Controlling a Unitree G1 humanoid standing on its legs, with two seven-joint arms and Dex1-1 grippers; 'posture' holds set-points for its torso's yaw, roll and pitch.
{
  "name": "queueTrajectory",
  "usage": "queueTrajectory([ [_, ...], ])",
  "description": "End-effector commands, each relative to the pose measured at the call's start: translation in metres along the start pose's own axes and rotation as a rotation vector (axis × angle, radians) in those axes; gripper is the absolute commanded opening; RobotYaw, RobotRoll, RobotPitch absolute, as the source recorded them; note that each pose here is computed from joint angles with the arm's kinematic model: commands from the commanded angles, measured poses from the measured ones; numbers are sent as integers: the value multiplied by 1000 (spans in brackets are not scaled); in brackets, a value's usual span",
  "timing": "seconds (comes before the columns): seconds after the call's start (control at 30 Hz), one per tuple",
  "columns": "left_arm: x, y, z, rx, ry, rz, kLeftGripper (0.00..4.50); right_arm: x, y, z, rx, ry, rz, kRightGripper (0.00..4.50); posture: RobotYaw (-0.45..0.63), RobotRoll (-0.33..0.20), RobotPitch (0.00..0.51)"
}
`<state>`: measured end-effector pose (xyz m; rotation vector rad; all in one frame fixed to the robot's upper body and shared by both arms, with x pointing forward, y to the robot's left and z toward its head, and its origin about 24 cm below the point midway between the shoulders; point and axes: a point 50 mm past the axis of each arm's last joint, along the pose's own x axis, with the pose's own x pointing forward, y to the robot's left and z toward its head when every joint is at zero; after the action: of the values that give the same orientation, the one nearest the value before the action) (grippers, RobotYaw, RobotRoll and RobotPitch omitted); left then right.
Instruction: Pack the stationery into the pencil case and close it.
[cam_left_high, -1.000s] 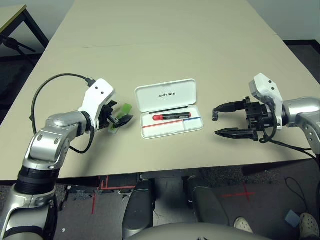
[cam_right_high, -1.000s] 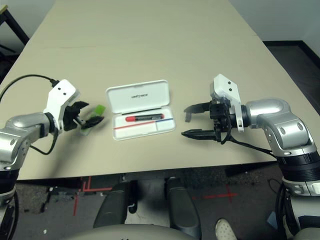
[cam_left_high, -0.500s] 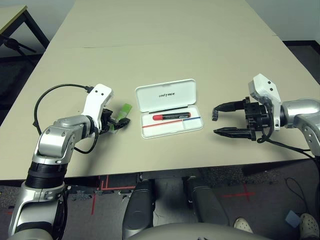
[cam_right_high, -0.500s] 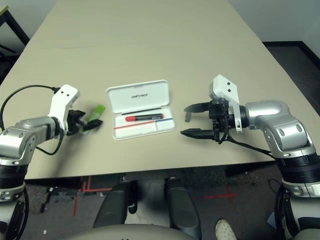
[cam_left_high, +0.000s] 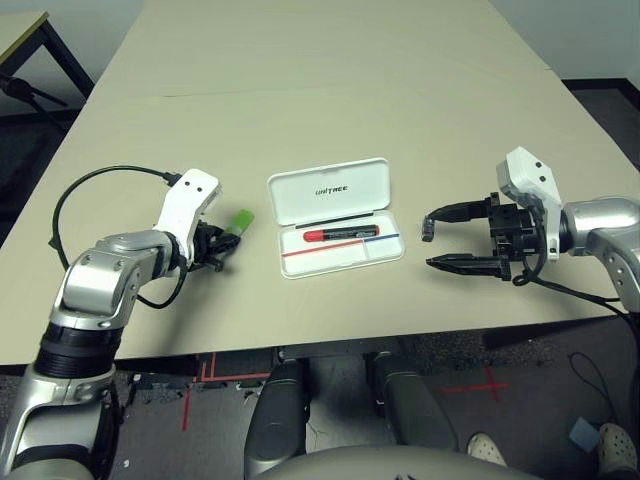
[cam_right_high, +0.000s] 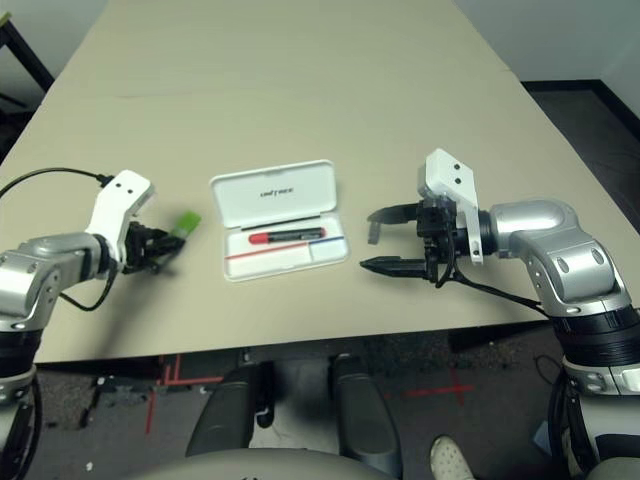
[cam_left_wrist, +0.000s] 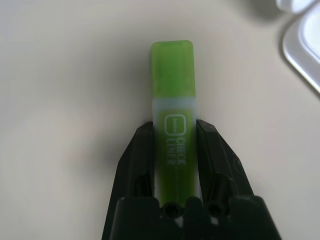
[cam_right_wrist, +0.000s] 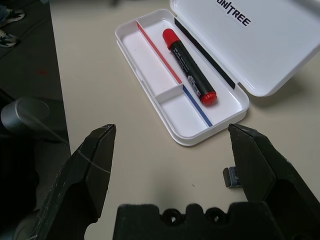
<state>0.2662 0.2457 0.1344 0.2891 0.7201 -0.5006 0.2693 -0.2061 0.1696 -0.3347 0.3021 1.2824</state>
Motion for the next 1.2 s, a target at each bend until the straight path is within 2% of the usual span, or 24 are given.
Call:
queueTrajectory([
  [0.03,-7,-9,3,94,9,-108,1084,3,0,-1,-5,5,22,4500,-17,0,181],
  [0.27,-27,-38,18,359,-78,-379,1084,4,-1,-3,0,10,22,4500,-15,0,181],
  [0.4,-25,-50,27,438,-157,-457,1084,4,-1,-5,4,12,20,4500,-21,0,179],
  [0.6,-7,-56,39,520,-210,-451,1084,3,-1,-6,8,15,22,4500,-24,0,176],
  [0.83,24,-82,66,610,-272,-537,1084,4,-2,-7,9,18,17,4500,-32,0,177],
  [1.0,36,-95,67,666,-254,-604,1084,4,-2,-6,7,19,8,4500,-51,0,180],
  [1.2,45,-99,65,670,-246,-617,1084,3,0,-7,9,19,2,4500,-63,0,183],
])
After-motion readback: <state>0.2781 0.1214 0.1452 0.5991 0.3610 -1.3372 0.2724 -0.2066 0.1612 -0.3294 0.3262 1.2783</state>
